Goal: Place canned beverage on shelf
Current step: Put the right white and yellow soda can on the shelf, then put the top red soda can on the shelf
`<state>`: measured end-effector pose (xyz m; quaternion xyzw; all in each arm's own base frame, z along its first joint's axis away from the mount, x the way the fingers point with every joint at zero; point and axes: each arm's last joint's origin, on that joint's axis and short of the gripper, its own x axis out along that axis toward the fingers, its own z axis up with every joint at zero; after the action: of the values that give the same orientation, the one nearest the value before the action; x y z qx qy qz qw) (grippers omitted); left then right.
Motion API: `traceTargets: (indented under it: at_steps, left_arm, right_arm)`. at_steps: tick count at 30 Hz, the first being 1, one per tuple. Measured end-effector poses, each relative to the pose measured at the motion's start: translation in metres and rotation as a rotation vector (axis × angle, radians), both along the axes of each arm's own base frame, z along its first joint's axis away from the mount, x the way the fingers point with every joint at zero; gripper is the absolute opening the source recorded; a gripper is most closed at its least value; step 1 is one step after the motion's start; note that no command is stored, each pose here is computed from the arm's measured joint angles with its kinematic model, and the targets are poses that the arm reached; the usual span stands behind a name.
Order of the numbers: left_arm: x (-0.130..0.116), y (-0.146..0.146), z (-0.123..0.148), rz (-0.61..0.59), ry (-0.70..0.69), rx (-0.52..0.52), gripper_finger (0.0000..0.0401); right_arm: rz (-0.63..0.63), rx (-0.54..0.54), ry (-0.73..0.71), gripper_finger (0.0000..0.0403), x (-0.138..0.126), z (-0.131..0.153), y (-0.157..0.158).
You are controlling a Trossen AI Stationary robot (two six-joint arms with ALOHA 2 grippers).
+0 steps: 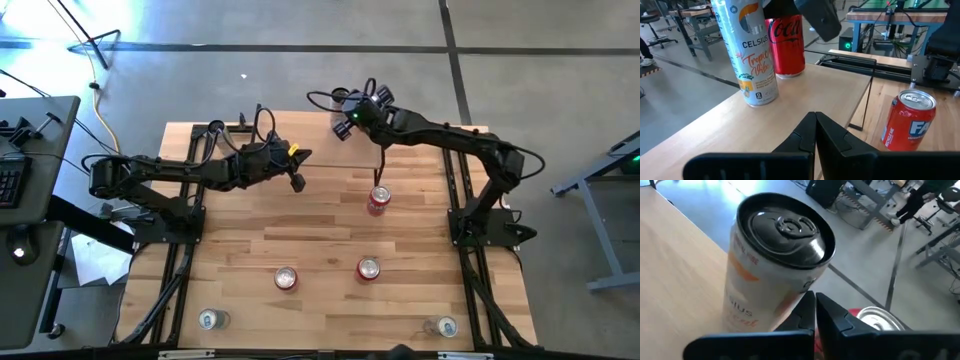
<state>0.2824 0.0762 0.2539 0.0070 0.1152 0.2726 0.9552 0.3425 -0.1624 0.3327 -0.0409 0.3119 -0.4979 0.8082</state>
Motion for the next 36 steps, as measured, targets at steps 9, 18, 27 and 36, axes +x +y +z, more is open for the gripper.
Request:
traceTargets:
  at_steps: [9,18,27,36]
  left_arm:
    - [-0.001,0.002,-0.001,0.006,0.013,-0.001,0.0]
    - [0.0,-0.002,-0.002,-0.018,0.045,0.022,0.0]
    - [0.005,-0.02,0.0,-0.172,0.021,0.033,0.0]
    - [0.01,-0.053,0.0,-0.303,0.039,0.079,0.0]
  right_arm:
    - [0.034,0.006,0.017,0.0,-0.001,0.006,0.002]
    - [0.122,0.014,-0.021,0.0,-0.034,0.016,0.025]
    - [0.388,0.03,-0.227,0.0,-0.083,-0.029,0.098]
    - [0.544,0.172,-0.275,0.0,-0.131,-0.058,0.156]
